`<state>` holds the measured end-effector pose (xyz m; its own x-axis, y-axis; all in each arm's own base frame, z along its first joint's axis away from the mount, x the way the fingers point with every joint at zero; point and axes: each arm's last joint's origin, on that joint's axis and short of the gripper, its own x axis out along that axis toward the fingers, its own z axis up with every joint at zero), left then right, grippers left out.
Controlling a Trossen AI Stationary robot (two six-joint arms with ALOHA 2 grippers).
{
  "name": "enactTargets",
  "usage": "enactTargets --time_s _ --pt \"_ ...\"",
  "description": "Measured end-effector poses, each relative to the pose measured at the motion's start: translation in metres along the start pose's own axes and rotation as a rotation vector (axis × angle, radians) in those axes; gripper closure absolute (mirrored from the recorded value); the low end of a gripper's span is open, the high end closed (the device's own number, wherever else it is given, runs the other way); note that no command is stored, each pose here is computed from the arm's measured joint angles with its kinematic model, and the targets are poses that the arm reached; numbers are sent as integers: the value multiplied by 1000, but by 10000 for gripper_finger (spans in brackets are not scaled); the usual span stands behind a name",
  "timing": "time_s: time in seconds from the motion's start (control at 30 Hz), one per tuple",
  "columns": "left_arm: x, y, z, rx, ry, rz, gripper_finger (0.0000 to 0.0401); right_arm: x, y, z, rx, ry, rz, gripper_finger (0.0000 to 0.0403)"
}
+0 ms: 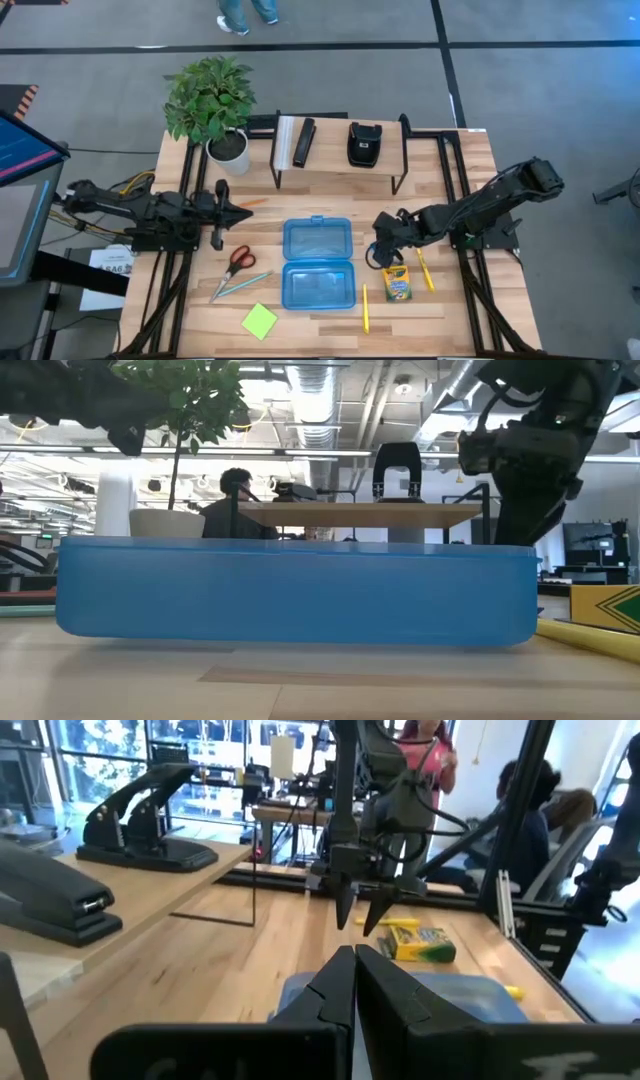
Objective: Pack school essentials
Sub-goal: Adjust the yellow box of crayons
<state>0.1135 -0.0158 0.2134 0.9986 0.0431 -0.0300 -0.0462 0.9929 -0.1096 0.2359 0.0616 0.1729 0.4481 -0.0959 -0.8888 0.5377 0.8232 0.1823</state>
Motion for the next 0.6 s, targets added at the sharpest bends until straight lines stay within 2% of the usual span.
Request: enactTargets --time_s 0.27,0.6 --pt "8 -2 -2 6 29 4 394 0 0 0 39 5 1 168" --pt "10 -2 -2 -13 36 16 305 -1 6 -2 46 -26 30 168"
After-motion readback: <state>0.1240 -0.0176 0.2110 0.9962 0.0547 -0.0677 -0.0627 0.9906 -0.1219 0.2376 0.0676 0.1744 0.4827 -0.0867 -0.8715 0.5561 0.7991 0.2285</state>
